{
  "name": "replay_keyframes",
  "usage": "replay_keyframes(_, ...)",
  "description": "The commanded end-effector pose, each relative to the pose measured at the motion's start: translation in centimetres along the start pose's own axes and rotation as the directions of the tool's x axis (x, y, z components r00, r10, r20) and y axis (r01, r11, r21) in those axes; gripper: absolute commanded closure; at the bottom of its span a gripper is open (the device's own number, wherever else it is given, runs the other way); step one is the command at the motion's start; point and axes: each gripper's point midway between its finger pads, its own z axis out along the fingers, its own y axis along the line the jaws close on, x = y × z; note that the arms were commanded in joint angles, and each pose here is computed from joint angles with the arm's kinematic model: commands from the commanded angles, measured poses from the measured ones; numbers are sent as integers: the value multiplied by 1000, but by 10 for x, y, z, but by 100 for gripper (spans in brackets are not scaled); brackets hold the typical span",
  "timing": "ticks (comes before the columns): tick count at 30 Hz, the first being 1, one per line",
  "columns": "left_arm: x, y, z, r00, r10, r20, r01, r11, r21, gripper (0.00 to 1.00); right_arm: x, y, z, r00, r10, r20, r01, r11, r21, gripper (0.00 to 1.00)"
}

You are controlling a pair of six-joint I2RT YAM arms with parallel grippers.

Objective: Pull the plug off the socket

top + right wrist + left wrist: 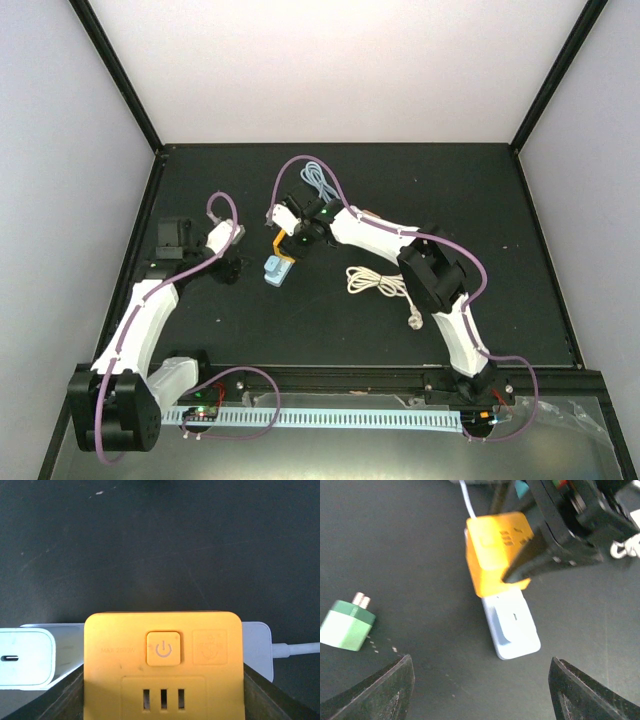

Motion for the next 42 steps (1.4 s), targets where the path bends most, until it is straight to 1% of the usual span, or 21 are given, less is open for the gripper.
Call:
replay_keyframes(1,9,-17,12,999,31,-35,-30,999,36,25,33,-42,28,984,160,-75,-147,978,148,99)
replay_keyframes(7,8,-22,38,996,16,-90,-12,999,49,32,42,-43,34,980,175,-98,-159,975,153,99)
replay_keyframes(10,14,-22,53,986,13,-163,-6,999,46,42,44,-40,36,979,175,-105,-160,977,141,99)
replay_keyframes(12,17,-20,61,981,7,-194,2,999,42,46,45,-40,38,978,178,-108,-162,977,140,99)
replay_keyframes(15,18,-16,67,981,11,-193,-6,1000,25,49,46,-40,38,978,177,-111,-161,977,138,99)
replay_keyframes(20,13,-12,70,988,32,-151,-34,999,-7,57,48,-39,41,977,178,-116,-162,978,131,99)
replay_keyframes(23,9,-6,69,990,53,-127,-61,996,-57,57,49,-37,43,977,177,-122,-162,979,126,99)
replay_keyframes(26,3,-3,68,992,82,-101,-90,993,-75,53,51,-37,45,976,175,-128,-159,980,121,99)
replay_keyframes(31,2,6,73,992,63,-105,-76,991,-114,50,54,-35,47,976,171,-138,-155,981,117,99)
replay_keyframes(33,2,4,75,993,76,-94,-86,991,-104,49,55,-36,47,976,169,-138,-153,981,118,99)
replay_keyframes(35,3,2,76,992,84,-91,-92,991,-93,50,55,-36,47,976,169,-138,-153,981,118,99)
replay_keyframes(39,3,-2,80,991,102,-83,-107,992,-63,56,55,-36,48,976,167,-140,-151,982,117,99)
replay_keyframes(42,10,-1,86,990,88,-110,-94,994,-52,59,57,-36,50,976,165,-145,-148,982,120,99)
